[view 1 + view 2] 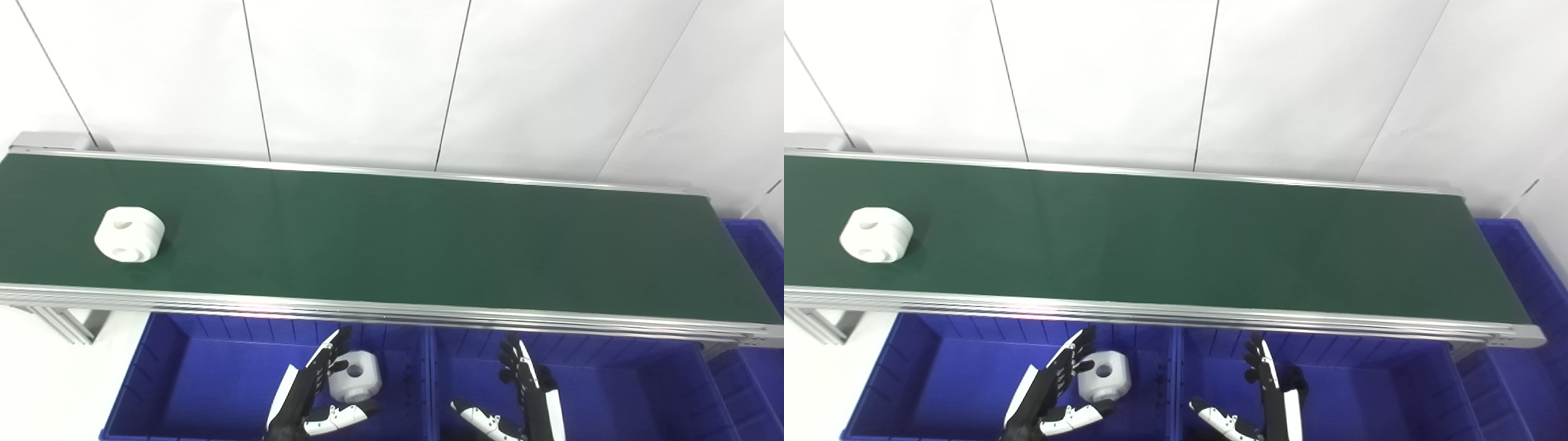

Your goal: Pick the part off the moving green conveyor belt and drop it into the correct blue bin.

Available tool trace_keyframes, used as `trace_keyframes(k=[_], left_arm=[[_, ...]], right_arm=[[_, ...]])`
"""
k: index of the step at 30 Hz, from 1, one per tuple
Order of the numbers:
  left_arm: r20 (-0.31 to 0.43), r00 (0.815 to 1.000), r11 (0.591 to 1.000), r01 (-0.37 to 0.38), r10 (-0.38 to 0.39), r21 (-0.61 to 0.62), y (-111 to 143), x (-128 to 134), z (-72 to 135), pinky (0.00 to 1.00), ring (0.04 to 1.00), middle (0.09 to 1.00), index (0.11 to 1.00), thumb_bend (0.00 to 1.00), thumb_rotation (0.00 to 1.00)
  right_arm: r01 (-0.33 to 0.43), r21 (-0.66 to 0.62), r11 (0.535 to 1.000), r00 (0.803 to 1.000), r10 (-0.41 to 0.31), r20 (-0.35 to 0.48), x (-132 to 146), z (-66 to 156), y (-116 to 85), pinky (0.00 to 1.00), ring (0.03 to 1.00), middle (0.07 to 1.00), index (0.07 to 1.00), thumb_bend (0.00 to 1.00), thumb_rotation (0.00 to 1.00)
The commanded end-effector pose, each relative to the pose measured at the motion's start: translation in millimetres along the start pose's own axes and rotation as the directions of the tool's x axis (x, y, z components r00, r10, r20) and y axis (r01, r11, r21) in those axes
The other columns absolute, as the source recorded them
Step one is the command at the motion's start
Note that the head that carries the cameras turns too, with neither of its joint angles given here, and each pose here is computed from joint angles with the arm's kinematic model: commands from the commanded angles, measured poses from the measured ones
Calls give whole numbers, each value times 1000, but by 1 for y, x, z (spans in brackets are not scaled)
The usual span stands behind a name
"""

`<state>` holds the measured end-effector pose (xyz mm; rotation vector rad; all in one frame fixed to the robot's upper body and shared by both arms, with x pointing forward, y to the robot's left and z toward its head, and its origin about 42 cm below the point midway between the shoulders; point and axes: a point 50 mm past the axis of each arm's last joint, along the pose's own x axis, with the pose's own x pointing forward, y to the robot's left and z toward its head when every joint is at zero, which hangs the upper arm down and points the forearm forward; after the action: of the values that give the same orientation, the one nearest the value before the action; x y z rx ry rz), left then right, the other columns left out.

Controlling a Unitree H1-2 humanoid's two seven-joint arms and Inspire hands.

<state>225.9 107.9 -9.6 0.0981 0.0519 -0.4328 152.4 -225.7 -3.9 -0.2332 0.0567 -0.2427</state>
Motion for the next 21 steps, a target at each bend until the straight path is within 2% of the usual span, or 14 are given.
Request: trace_keyframes(k=[1, 8, 12, 21], left_arm=[[72, 997, 1000, 3, -2, -3, -3, 9, 12, 842, 912, 941, 912, 670, 427], [59, 998, 1000, 12, -12, -1, -13, 9, 10, 821, 901, 937, 914, 675, 418], [45, 999, 1000, 15, -15, 5, -18, 11, 6, 802, 883, 916, 887, 735, 397], [31, 999, 999, 16, -17, 33, -19, 13, 2, 778, 872, 908, 869, 774, 381]], right_arm=[[10, 22, 1000, 997, -12, 77, 4, 10, -3, 881, 886, 911, 953, 729, 301], [-9, 43, 999, 999, 7, 41, 4, 4, -13, 904, 908, 928, 968, 684, 252], [-27, 62, 998, 1000, 26, 17, 4, 0, -18, 946, 951, 975, 999, 614, 264], [-27, 56, 998, 1000, 26, 5, 5, -4, -18, 999, 979, 1000, 1000, 535, 224]])
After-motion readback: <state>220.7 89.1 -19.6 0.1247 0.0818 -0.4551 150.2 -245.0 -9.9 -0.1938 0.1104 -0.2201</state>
